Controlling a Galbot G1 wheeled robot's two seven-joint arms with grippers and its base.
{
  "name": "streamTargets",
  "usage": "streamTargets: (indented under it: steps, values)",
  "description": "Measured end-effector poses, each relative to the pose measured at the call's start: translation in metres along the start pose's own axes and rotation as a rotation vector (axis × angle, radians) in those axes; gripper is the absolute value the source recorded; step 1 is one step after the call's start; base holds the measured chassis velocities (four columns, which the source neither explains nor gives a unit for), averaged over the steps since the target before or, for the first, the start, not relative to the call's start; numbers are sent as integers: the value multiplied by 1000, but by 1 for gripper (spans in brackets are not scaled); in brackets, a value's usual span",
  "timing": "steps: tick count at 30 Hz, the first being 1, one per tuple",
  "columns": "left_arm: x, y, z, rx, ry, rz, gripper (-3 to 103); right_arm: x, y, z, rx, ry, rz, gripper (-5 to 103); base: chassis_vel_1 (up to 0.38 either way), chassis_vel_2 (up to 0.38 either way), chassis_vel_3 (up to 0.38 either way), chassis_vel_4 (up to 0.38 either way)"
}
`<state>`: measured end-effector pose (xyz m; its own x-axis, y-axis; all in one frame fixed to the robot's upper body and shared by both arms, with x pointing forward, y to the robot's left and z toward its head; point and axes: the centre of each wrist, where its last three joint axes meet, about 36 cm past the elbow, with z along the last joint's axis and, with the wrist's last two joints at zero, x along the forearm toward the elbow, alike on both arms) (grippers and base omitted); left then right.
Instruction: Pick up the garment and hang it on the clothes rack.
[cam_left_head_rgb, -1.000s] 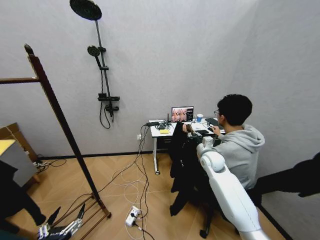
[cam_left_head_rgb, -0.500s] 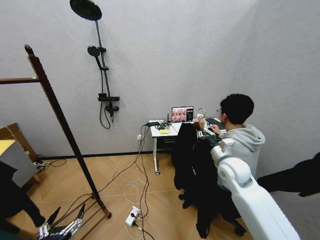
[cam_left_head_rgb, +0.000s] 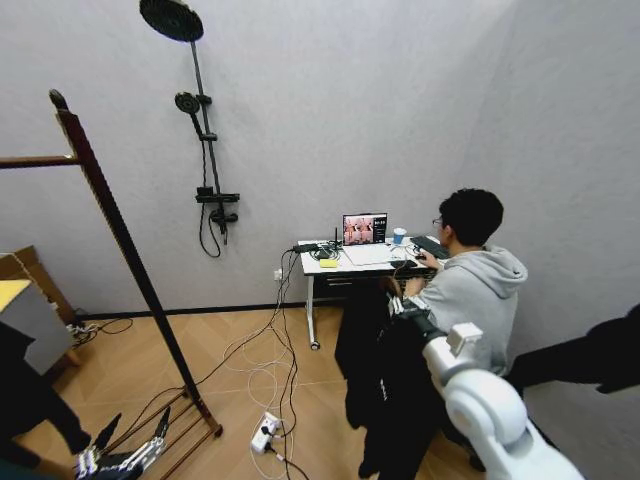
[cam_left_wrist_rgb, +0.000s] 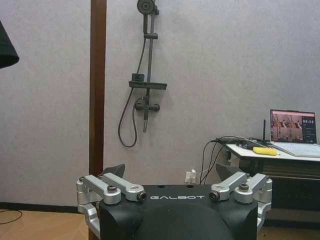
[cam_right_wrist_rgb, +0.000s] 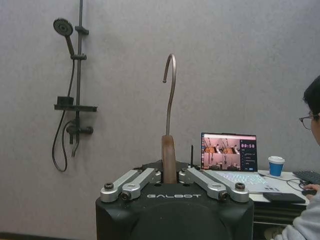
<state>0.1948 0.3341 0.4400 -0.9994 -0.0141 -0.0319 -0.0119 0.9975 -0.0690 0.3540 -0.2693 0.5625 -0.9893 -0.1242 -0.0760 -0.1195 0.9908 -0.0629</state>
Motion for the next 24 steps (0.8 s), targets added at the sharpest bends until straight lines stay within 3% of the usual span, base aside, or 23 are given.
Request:
streamTargets:
  steps: [24]
  values:
    - [0,0,0,0,0,0,100,-2,4,25,-42,19,5,9,8,9,7,8]
